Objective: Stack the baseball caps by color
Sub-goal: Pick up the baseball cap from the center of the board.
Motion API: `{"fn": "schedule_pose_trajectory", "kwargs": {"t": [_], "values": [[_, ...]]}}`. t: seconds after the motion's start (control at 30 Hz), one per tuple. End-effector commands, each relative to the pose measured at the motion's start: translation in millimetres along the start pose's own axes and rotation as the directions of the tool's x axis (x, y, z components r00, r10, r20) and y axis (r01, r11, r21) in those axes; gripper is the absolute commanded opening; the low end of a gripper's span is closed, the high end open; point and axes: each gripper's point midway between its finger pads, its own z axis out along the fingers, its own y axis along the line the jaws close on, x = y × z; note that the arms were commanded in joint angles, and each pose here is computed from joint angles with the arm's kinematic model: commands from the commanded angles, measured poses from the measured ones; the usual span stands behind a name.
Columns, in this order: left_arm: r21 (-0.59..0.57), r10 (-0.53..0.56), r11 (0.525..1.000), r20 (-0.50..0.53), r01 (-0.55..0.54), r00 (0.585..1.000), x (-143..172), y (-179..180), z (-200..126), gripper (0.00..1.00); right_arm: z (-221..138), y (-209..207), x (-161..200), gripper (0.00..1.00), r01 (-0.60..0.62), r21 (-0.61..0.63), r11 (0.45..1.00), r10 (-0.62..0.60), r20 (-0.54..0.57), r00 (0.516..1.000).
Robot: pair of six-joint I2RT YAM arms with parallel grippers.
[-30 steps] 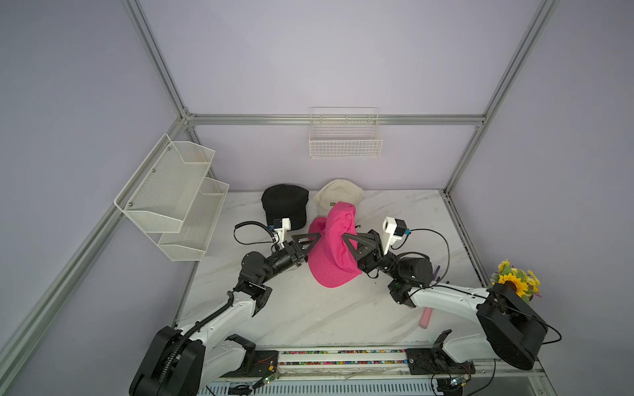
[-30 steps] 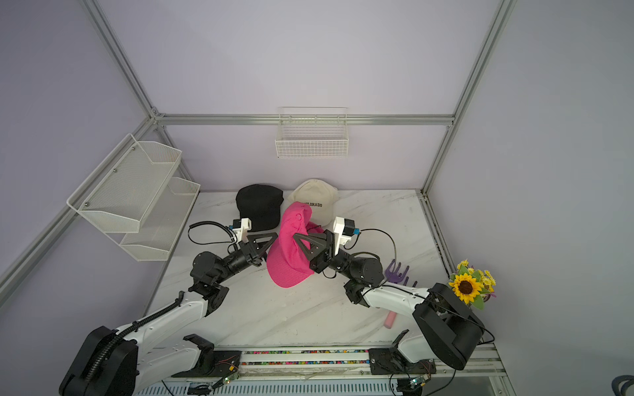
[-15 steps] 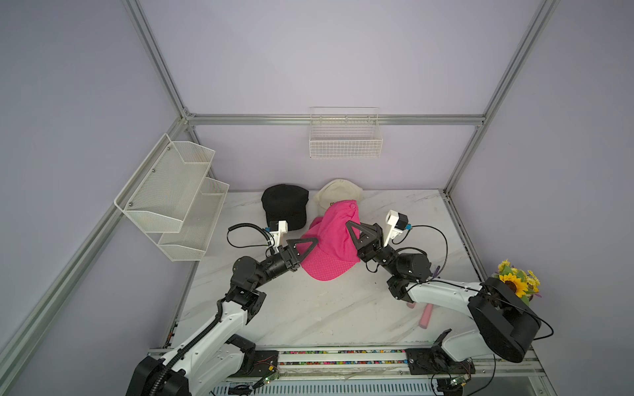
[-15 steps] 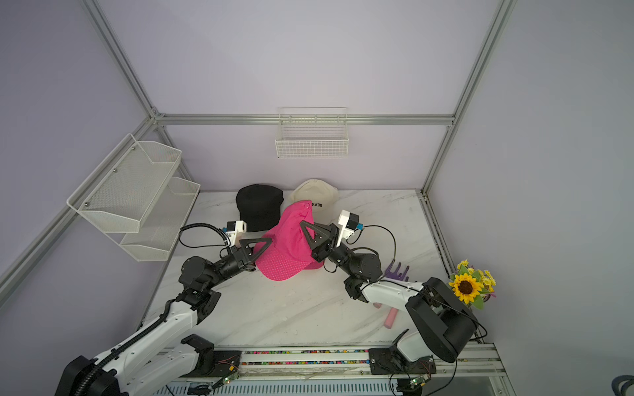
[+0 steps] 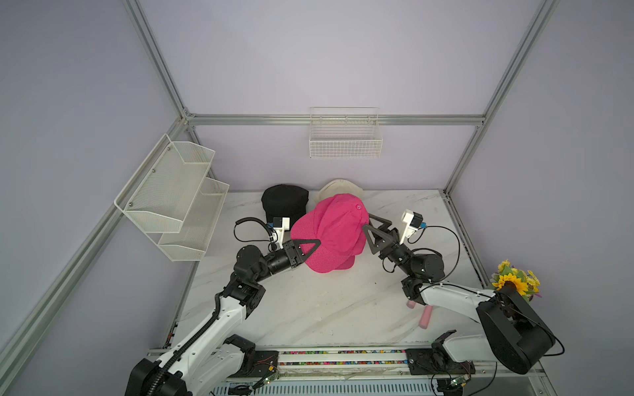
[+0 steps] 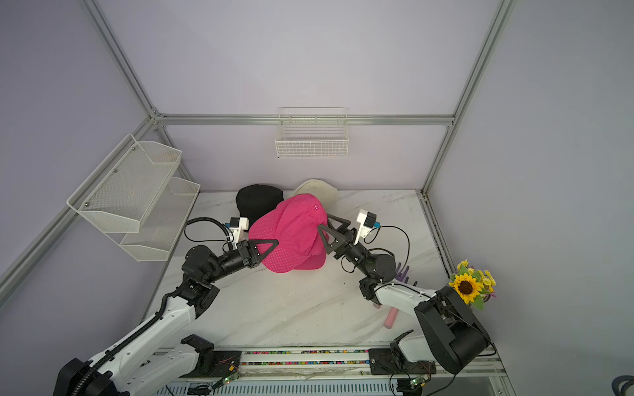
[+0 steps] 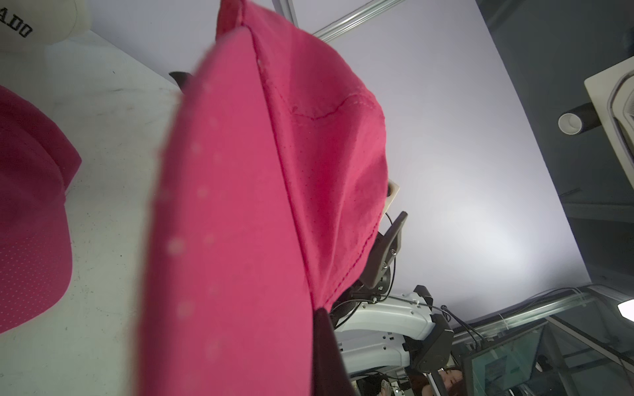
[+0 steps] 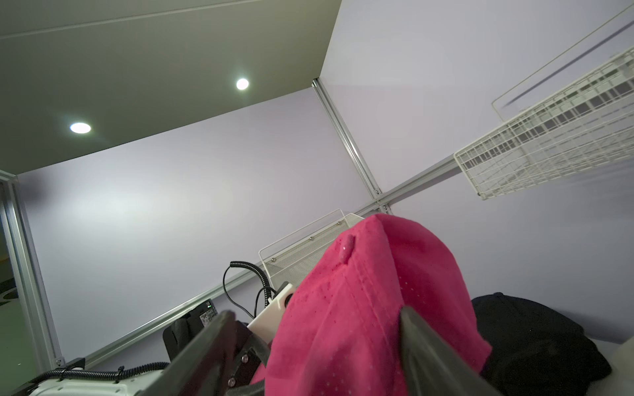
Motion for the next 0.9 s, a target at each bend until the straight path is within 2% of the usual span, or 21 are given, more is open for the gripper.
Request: {"fn": "schedule_pose_trajectory", "kwargs": {"t": [0.0,0.17,0.27,0.43,0.57,0.7,0.77,0.87], "values": [[-0.098,0.185,0.976,-0.101,-0.194,0.978,1,2,1,0.0,-9,5,20,0.97,-0.044,-0.003,0.999,0.043,-0.169,0.985],[-0.011,0.245,0.968,-0.198,-0.252,0.949,2,-14,14,0.0,-14,8,26,0.97,0.015,0.063,0.998,0.004,-0.293,0.956],[0.048,0.25,0.968,-0.224,-0.246,0.942,3,-23,20,0.0,-20,-4,25,0.97,-0.032,0.17,0.985,0.079,-0.277,0.958],[0.116,0.279,0.959,-0.25,-0.257,0.927,5,-36,22,0.0,-23,-16,36,0.97,-0.111,0.228,0.967,0.178,-0.3,0.937],[0.142,0.3,0.952,-0.272,-0.27,0.914,12,-39,21,0.0,-31,-43,29,0.97,-0.143,0.366,0.919,0.238,-0.228,0.944],[0.132,0.3,0.953,-0.284,-0.272,0.911,16,-35,20,0.0,-46,-63,9,0.97,-0.121,0.488,0.864,0.207,-0.125,0.97],[0.139,0.304,0.952,-0.285,-0.274,0.909,17,-36,20,0.0,-50,-63,6,0.97,-0.104,0.491,0.865,0.186,-0.12,0.975],[0.177,0.316,0.945,-0.29,-0.274,0.903,20,-43,22,0.0,-41,-41,20,0.97,-0.088,0.35,0.933,0.174,-0.224,0.959]]}}
